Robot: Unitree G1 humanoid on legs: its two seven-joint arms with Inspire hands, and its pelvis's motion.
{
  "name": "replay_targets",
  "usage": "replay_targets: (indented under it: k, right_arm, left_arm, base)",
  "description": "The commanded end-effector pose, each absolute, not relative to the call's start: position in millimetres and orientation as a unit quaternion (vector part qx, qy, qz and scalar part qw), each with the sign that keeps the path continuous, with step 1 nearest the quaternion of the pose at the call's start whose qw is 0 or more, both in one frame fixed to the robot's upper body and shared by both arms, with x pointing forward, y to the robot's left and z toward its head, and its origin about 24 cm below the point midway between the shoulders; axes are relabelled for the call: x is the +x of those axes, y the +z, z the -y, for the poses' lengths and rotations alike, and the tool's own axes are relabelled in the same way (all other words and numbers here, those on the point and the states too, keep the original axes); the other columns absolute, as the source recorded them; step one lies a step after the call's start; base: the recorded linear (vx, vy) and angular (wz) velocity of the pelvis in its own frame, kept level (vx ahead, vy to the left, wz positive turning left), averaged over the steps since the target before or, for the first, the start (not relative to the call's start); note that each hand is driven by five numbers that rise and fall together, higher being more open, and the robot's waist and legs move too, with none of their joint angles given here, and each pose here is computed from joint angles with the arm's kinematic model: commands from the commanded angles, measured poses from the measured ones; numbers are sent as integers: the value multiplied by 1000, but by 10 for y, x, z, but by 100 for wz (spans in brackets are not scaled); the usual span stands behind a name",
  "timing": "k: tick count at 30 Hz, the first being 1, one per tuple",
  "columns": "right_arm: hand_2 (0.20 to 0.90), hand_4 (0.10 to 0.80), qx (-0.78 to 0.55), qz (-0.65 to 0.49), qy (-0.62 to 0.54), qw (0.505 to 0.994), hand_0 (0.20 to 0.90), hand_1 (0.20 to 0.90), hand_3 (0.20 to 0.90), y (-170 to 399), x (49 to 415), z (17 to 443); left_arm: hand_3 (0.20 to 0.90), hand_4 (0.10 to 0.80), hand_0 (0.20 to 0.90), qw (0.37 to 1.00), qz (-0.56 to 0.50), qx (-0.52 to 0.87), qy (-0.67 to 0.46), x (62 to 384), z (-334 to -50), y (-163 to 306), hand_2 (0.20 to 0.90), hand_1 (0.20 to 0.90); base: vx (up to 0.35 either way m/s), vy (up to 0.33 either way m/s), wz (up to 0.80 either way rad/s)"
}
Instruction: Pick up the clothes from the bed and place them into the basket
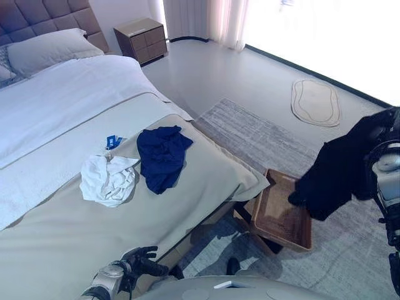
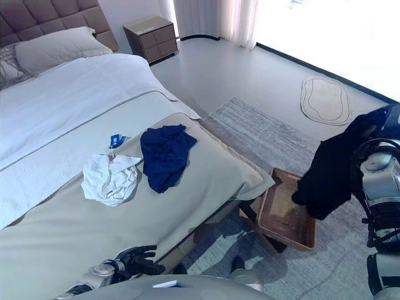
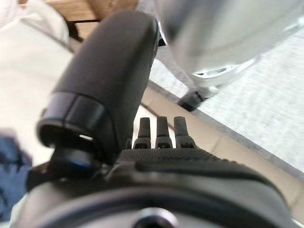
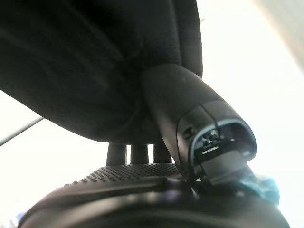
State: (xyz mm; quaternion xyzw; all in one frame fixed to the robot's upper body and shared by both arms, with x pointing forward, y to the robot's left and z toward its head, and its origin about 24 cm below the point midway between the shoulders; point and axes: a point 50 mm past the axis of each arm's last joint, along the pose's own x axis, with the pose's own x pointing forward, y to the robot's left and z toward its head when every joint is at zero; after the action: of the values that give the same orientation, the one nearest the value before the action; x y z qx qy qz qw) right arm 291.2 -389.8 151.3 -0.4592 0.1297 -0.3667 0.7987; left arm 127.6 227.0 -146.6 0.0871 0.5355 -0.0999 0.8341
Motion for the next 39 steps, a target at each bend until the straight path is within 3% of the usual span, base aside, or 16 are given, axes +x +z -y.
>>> replay_targets:
  k: [1,6,7,8,9,19,23,30,39]
  right_arm:
    - [300,100,-498,67,-434,748,300,300,200,2776,3121,3721]
    - [300,100,-502,43,-456,734,300,300,200,2844,3167,3772]
    - [335,141,-500,31,-460,733,335,335,241,2829,3174,3807]
    - [789,671,-498,23,-466,731,789,789,771,2821,3177,3830]
    - [900,800,-496,17,-471,729,900,900,900,2828,3176,3842]
    - [900,800,-496,-71,-496,710,900,900,900,2642,3110,4024]
    - [900,800,-524,-33,-504,685,900,900,900,2820,3063,4015]
    - [900,800,-590,148,-400,685,900,900,900,3187,3133,3356]
    - [900,800,-620,155,-214,739,900,900,900,2772,3442,2806]
  left_arm:
    - [900,800,900,885,-450,76,-90,1837,-2236,-1226,900,900]
    - [900,800,900,913,-393,51,-90,2061,-2155,-1078,900,900]
    - [900,800,900,918,-384,47,-91,2087,-2156,-1052,900,900]
    - [900,800,900,920,-378,44,-91,2108,-2158,-1031,900,900]
    - [900,800,900,922,-373,43,-92,2124,-2159,-1015,900,900]
    - [900,800,900,935,-338,33,-99,2276,-2256,-836,900,900]
    - [900,800,900,934,-343,32,-97,2233,-2275,-857,900,900]
    - [900,800,900,924,-376,11,-66,2015,-2375,-983,900,900]
    - [900,800,900,903,-425,12,-53,1725,-2437,-1161,900,900]
  base:
    - [-301,-52,-14]
    - [-169,-49,-9]
    - [-16,-45,-17]
    - [-5,-27,-13]
    - [13,-17,-11]
    - [-15,5,-2]
    - [22,40,4]
    - [73,128,8]
    - [145,160,32]
